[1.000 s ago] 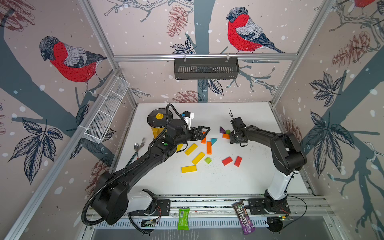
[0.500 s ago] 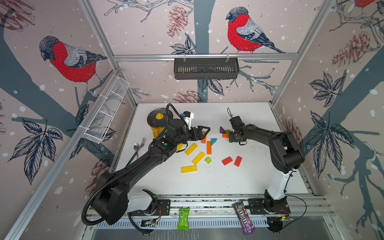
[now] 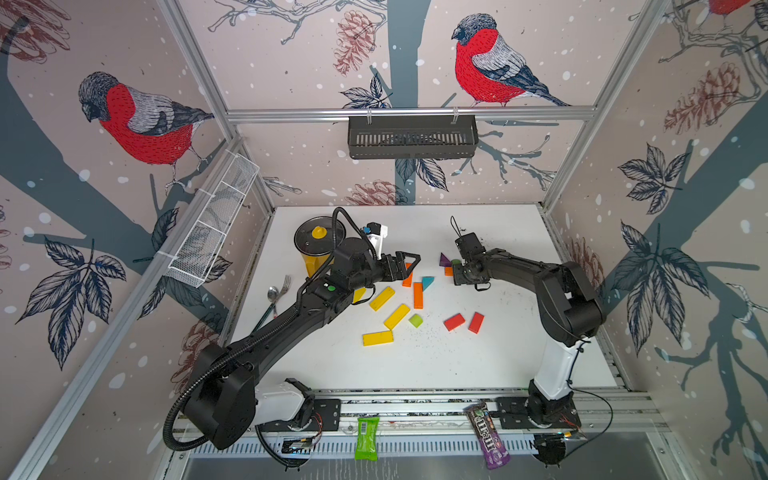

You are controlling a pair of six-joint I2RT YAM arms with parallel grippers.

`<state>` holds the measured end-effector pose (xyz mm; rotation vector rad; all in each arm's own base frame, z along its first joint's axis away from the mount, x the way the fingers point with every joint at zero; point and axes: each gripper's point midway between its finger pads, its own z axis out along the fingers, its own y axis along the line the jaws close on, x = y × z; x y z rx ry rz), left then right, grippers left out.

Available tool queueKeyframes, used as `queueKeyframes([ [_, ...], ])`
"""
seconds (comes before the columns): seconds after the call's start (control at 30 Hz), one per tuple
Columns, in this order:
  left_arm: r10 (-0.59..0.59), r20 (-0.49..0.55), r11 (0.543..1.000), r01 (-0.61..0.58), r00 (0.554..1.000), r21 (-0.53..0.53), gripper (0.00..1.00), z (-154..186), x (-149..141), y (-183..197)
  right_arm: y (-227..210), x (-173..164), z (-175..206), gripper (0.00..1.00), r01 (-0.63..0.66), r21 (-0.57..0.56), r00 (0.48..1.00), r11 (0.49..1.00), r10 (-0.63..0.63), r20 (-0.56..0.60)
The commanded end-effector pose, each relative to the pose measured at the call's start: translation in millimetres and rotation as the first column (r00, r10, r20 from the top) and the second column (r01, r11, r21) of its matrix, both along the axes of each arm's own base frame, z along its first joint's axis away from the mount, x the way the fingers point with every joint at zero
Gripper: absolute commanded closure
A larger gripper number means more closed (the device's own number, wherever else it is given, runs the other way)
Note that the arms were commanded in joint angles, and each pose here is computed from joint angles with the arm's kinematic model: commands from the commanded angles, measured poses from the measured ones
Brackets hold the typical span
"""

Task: Assemble a carrot with building blocks
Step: Assemble the building block at the center of the board, then pick up the building block from the center of the board.

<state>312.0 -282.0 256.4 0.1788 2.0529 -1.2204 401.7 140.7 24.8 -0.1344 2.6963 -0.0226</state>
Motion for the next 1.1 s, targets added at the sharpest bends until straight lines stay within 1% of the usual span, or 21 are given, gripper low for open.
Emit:
queueKeyframes([
  [0.0,0.000,0.022,1.000,0.000,1.000,-0.005,0.07,5.8,1.7,-1.0,1.3,6.2,5.2,0.34,0.017,0.000,1.000,1.000,-0.017,0.021],
  [0.4,0.000,0.024,1.000,0.000,1.000,-0.005,0.07,6.0,2.0,-0.9,8.1,5.8,7.8,0.33,-0.006,-0.011,1.000,1.000,0.006,0.017],
  [0.5,0.001,0.027,1.000,-0.001,1.000,-0.004,0.07,6.9,1.9,-0.7,12.1,1.9,19.4,0.33,-0.017,-0.024,0.999,1.000,0.018,0.033],
  [0.6,0.028,0.037,1.000,-0.028,0.999,0.007,0.08,9.1,4.3,4.2,25.8,-6.4,41.5,0.33,-0.037,-0.033,0.996,0.999,0.040,0.077],
  [0.67,0.076,0.043,0.997,-0.077,0.996,0.024,0.07,8.9,8.6,12.2,41.0,-15.5,54.6,0.33,-0.058,-0.021,0.993,0.998,0.060,0.105],
  [0.73,0.169,0.035,0.984,-0.170,0.985,0.045,0.07,6.2,18.4,29.2,61.2,-27.2,64.5,0.35,-0.085,-0.008,0.988,0.996,0.085,0.132],
  [0.83,0.337,0.003,0.940,-0.337,0.941,0.059,0.06,-1.5,37.5,66.8,92.6,-44.7,68.1,0.39,-0.121,0.013,0.982,0.993,0.117,0.151],
  [0.9,0.431,-0.030,0.902,-0.429,0.902,0.051,0.06,-5.5,47.9,91.1,117.3,-57.3,64.0,0.42,-0.162,0.052,0.977,0.985,0.153,0.150],
  [0.97,0.490,-0.046,0.872,-0.488,0.871,0.044,0.05,-6.9,55.1,109.9,134.2,-65.9,57.1,0.42,-0.179,0.068,0.975,0.981,0.168,0.145],
  [1.0,0.509,-0.052,0.861,-0.507,0.859,0.043,0.05,-8.3,58.3,117.1,141.7,-68.5,53.1,0.39,-0.190,0.076,0.974,0.979,0.179,0.140],
  [1.07,0.521,-0.069,0.853,-0.520,0.851,0.029,0.05,-7.2,62.5,125.6,152.1,-73.7,40.8,0.36,-0.206,0.079,0.974,0.975,0.196,0.114],
])
